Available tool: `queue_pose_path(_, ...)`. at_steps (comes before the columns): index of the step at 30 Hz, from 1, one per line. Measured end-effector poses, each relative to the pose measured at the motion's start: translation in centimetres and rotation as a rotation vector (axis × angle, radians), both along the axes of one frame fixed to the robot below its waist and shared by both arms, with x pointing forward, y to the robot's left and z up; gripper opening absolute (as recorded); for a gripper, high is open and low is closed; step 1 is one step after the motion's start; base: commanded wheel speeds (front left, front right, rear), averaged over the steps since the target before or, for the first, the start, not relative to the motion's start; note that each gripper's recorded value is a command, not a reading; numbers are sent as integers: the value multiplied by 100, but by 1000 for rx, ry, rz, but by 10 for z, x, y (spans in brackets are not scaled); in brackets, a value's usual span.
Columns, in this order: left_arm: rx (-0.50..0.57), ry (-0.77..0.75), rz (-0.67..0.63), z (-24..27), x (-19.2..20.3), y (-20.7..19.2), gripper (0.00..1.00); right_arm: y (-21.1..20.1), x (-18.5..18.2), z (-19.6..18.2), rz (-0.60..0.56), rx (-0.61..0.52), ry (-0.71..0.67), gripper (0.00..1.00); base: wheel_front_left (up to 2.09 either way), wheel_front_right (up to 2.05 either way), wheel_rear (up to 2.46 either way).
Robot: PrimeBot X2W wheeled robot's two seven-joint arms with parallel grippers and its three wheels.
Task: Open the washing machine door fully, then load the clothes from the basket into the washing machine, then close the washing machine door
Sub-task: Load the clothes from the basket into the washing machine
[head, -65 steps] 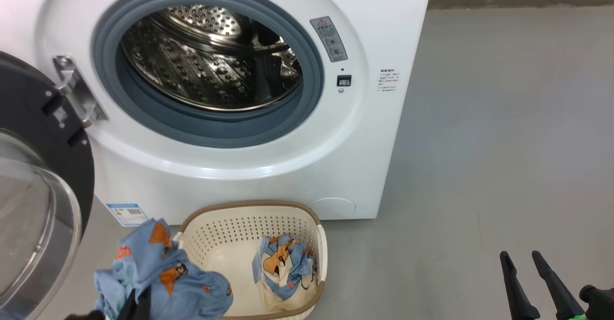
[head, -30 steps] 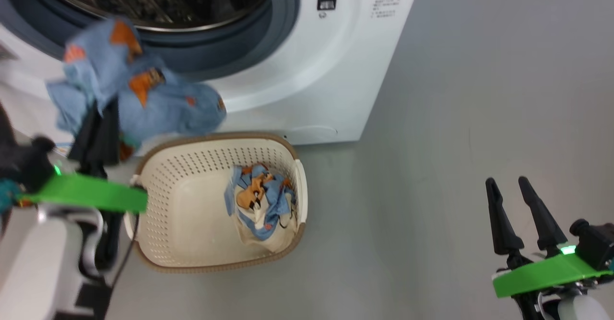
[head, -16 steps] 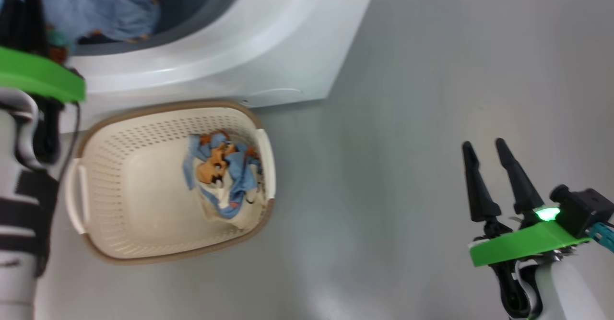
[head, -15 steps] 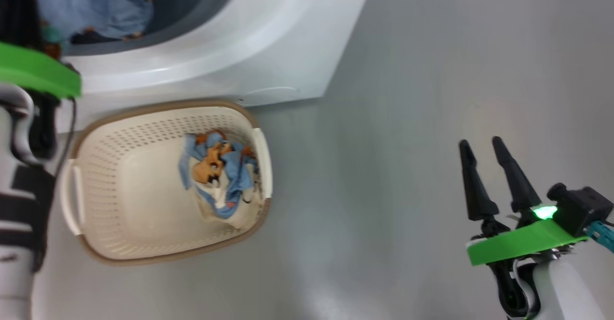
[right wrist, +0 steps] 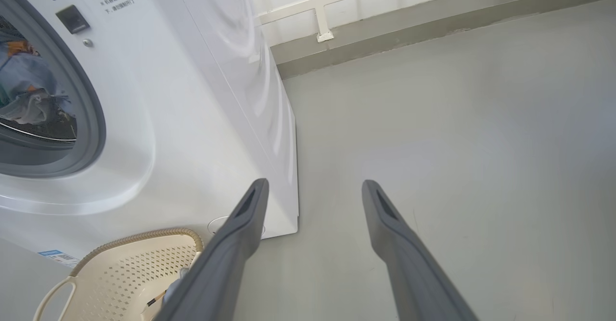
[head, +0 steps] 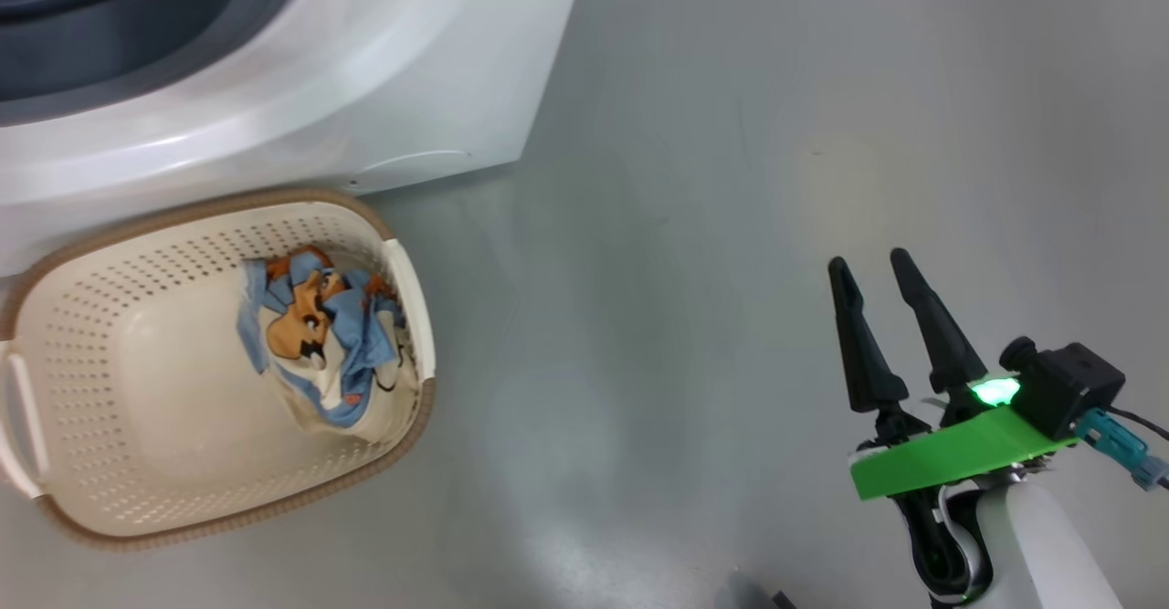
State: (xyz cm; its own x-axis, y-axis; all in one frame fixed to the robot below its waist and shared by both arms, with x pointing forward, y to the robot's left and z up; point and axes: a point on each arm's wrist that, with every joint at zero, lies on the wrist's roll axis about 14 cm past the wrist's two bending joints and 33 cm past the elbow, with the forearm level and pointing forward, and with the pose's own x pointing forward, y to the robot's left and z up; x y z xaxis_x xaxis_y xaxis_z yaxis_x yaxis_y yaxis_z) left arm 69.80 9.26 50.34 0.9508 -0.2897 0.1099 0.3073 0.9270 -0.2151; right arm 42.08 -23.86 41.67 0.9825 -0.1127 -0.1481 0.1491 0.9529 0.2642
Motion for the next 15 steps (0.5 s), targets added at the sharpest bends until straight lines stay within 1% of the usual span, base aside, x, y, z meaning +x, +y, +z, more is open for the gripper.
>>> queue_pose_path(1, -5, -7, 6, 2, 3, 0, 100, 0, 1, 1, 1, 0, -2, 100, 0, 0, 0)
queue_pose_path(4, 5, -11, 11, 0, 6, -1, 100, -2, 2, 3, -8, -3, -9, 100, 0, 0, 0)
queue_pose_path(8, -17, -8, 21, 0, 5, -2, 100, -2, 1, 5, -14, 0, -14, 100, 0, 0, 0)
queue_pose_path(15, -21, 37, 24, -14, -11, -2, 100, 3, 3, 11, -2, 10, -34, 100, 0, 0, 0)
